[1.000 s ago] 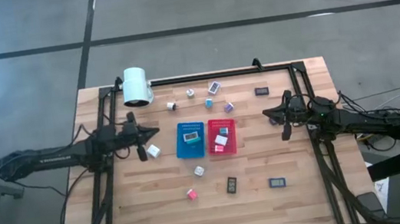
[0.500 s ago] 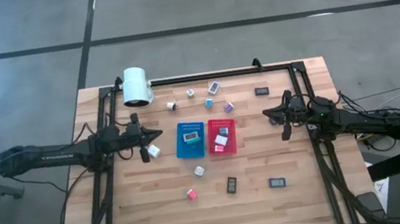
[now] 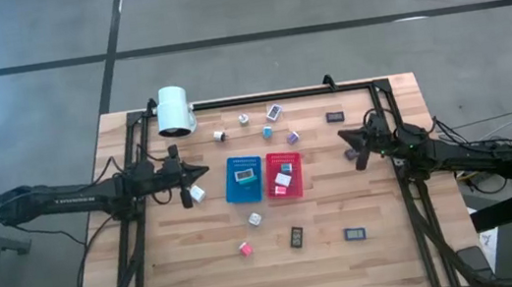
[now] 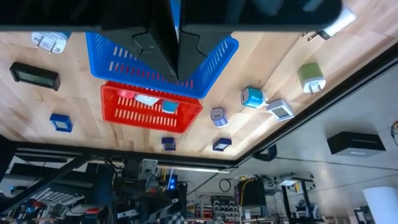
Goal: Pick & Place Office items
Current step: Put the dark blue digital clock into the blue bin
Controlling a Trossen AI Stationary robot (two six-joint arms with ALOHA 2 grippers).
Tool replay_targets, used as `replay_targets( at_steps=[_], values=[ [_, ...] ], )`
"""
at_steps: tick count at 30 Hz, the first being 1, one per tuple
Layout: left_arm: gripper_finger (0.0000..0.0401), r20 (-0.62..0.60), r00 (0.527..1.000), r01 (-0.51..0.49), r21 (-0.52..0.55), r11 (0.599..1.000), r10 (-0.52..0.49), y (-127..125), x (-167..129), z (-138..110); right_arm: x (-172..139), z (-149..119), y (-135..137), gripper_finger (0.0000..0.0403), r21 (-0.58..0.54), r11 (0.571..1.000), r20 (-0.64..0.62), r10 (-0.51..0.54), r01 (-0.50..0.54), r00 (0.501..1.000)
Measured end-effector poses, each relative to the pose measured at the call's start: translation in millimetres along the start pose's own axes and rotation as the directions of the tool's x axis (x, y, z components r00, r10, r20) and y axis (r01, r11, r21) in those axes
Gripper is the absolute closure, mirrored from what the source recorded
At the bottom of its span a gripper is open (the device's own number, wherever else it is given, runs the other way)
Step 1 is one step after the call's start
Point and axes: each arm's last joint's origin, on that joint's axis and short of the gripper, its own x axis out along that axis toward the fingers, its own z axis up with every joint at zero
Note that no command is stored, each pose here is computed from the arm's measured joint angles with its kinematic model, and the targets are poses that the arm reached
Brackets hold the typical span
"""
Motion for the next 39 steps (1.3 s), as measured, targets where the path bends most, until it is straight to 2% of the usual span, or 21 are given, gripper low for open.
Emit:
replay_targets(
  at_steps=[3,6,10,14,19,25,27,31,33,35,37,39],
  values=[
    [0.0389,0.0,1.0,0.0,0.0,1.0,0.0,0.0,0.0,0.0,1.1,-1.5,-0.3,0.0394,-0.004,1.0,-0.016,-0.011,0.011,1.0],
    [0.0389,0.0,1.0,0.0,-0.001,1.0,0.0,0.0,0.0,0.0,2.3,7.0,1.1,0.0394,0.006,0.997,-0.027,-0.075,0.076,0.997],
    [0.0389,0.011,1.0,0.0,-0.004,1.0,0.0,0.0,0.0,1.0,6.5,24.2,6.2,0.0394,-0.065,0.985,-0.122,-0.164,0.157,0.979],
    [0.0389,0.014,1.0,0.0,-0.004,1.0,0.0,0.0,0.0,1.4,16.0,43.9,11.2,0.0394,-0.148,0.964,-0.264,-0.253,0.22,0.931],
    [0.0389,0.014,1.0,0.0,-0.004,1.0,0.0,0.0,0.0,1.4,39.6,64.9,15.3,0.0394,-0.285,0.923,-0.422,-0.362,0.257,0.831],
    [0.0389,0.013,1.0,0.0,-0.004,1.0,0.0,0.0,0.0,1.0,78.3,76.6,14.1,0.0394,-0.446,0.867,-0.594,-0.471,0.221,0.652],
    [0.0389,0.01,1.0,0.0,-0.004,1.0,0.0,0.0,-0.1,0.5,88.6,76.4,13.3,0.0394,-0.463,0.869,-0.662,-0.471,0.177,0.583],
    [0.0389,-0.008,1.0,-0.001,-0.003,1.0,0.001,0.1,-0.1,-1.3,96.9,69.0,12.9,0.0394,-0.417,0.909,-0.841,-0.391,0.013,0.374],
    [0.0389,-0.013,1.0,-0.001,-0.006,1.0,0.001,0.1,-0.1,-1.8,96.9,66.4,12.7,0.0394,-0.413,0.91,-0.883,-0.392,-0.032,0.258],
    [0.0389,-0.014,1.0,-0.001,-0.016,1.0,0.001,0.1,-0.1,-1.9,96.1,64.3,11.8,0.0394,-0.418,0.907,-0.9,-0.405,-0.051,0.162],
    [0.0389,-0.014,1.0,0.0,-0.025,1.0,0.0,0.1,-0.1,-1.9,95.3,62.3,10.8,0.0394,-0.42,0.904,-0.906,-0.412,-0.082,0.093],
    [0.0389,-0.015,1.0,0.011,-0.035,0.999,-0.011,-0.3,-0.1,-1.9,94.4,59.6,10.0,0.0394,-0.415,0.902,-0.91,-0.413,-0.119,0.045]
  ],
)
